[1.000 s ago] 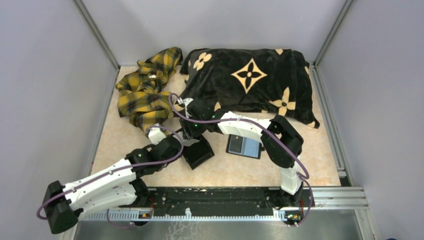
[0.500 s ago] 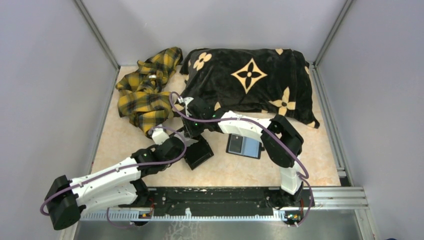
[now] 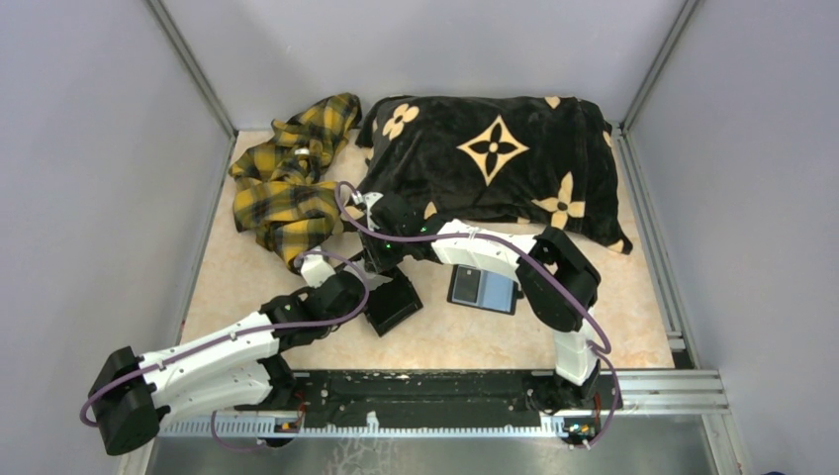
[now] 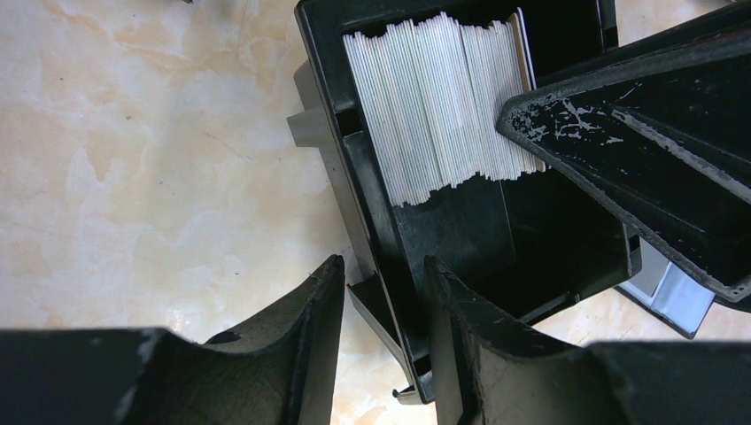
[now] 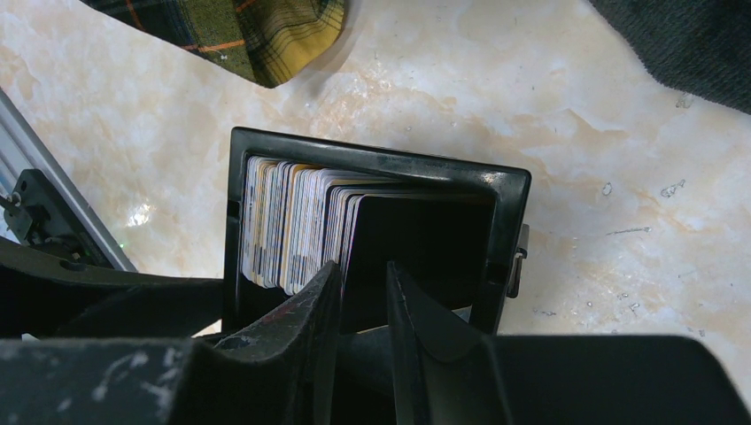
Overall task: Put the credit cards into the card holder
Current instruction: Pick up the credit card from the storage box.
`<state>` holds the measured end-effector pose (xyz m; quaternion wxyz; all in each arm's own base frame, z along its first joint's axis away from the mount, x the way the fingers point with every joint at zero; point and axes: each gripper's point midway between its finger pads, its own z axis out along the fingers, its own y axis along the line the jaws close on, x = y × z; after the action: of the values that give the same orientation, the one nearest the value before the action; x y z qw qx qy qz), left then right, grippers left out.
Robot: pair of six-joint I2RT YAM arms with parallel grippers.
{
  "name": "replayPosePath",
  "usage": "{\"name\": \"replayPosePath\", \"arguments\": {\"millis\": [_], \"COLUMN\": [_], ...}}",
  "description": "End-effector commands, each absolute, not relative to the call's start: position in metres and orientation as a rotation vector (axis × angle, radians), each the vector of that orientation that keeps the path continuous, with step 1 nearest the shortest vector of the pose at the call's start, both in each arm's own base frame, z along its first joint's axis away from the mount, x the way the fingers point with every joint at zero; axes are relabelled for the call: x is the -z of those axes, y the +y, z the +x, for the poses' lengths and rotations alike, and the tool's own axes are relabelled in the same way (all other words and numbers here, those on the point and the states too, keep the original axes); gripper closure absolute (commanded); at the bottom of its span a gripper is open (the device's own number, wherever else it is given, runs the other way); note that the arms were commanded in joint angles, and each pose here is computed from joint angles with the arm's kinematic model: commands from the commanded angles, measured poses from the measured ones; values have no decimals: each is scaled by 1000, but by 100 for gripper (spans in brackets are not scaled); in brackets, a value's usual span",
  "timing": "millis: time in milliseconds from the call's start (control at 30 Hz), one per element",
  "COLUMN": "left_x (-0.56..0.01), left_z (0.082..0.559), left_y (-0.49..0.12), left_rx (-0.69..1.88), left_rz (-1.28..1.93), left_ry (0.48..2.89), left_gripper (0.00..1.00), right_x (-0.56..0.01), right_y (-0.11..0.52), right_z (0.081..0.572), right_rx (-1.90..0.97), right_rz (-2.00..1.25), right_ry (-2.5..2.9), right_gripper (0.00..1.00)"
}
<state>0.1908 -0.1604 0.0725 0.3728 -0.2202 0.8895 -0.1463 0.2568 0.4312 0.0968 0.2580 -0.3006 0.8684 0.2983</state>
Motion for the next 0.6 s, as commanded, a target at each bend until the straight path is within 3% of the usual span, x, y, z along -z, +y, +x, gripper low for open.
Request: {"name": "replayPosePath", "arguments": {"millis": [0, 567], "left_x": [-69, -69], "left_z": [188, 188], "left_y": [-157, -157], "left_rx": [367, 365], "left_rz": [-585, -585], "left_ry": [2282, 2283], "left_gripper": [55, 55], "right_x": [-134, -150], "right_y": [443, 446], "right_z": [256, 252], "right_rx": [-877, -926], "right_rz": [-813, -811], "right_ry": [2281, 2252], "right_gripper": [75, 73]}}
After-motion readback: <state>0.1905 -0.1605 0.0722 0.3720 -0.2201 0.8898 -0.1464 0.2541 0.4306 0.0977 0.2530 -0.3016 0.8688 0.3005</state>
